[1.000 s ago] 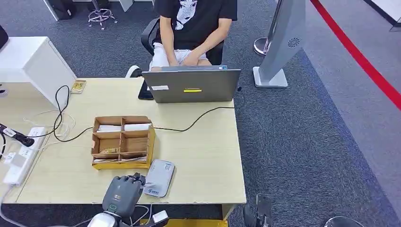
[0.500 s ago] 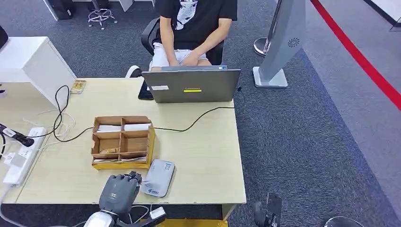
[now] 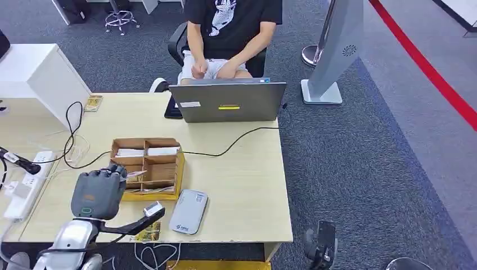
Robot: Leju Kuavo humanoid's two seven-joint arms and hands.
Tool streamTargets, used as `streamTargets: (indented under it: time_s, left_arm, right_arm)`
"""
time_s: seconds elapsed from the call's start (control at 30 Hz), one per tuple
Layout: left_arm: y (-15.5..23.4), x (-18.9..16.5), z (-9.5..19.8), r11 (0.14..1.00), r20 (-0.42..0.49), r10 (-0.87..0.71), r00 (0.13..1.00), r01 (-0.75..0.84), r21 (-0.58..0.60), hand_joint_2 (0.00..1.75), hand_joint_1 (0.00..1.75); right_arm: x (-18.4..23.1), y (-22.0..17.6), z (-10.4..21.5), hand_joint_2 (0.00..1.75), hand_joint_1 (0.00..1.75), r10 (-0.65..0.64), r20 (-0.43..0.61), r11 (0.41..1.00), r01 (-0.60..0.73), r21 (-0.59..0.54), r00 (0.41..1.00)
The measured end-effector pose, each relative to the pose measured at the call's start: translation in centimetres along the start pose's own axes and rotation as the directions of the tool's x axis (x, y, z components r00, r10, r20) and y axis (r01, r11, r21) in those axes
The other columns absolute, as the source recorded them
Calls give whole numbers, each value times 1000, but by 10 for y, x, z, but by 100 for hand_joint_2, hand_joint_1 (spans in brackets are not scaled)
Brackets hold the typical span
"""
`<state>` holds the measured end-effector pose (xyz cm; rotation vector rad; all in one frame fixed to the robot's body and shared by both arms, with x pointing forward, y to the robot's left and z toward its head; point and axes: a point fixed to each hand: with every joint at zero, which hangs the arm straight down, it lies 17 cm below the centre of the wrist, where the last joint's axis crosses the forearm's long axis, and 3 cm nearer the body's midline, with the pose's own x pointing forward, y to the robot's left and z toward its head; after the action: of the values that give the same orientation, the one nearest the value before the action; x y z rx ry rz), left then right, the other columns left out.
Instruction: Pass the card to the sensor for recognition and then transmit it.
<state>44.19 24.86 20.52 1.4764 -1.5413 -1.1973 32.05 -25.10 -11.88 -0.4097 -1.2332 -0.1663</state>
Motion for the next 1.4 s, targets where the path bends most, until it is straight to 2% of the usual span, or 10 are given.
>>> streamTargets:
  time_s: [0.3, 0.47, 0.73, 1.07, 1.27, 1.3, 1.33, 1.4]
  left_arm:
    - [43, -56, -43, 991, -86, -92, 992, 100, 91, 175, 175]
    - [62, -90, -56, 983, -133, -119, 984, 136, 124, 175, 175]
    - [64, -107, -57, 981, -173, -131, 976, 153, 122, 175, 175]
    - [57, -169, -73, 964, -236, -238, 942, 259, 61, 175, 175]
    - [57, -177, -81, 963, -253, -243, 937, 264, 53, 175, 175]
    - [56, -176, -81, 963, -251, -243, 937, 264, 52, 175, 68]
    - [56, -176, -81, 963, -249, -243, 937, 264, 51, 175, 0]
    - [55, -176, -82, 963, -252, -242, 937, 263, 52, 175, 0]
  right_arm:
    - [7, 20, 3, 175, 0, 33, 28, 997, -35, 67, 999]
    - [7, 25, 5, 175, 0, 41, 32, 996, -43, 83, 999]
    - [7, 29, 7, 175, 0, 49, 37, 994, -52, 99, 998]
    - [4, 32, 11, 175, 0, 51, 34, 992, -54, 117, 998]
    - [3, 32, 11, 175, 0, 37, 25, 993, -40, 111, 999]
    - [3, 31, 11, 175, 0, 34, 22, 993, -36, 108, 999]
    - [3, 30, 11, 175, 0, 31, 20, 994, -33, 105, 999]
    - [3, 29, 10, 175, 0, 34, 21, 994, -36, 102, 999]
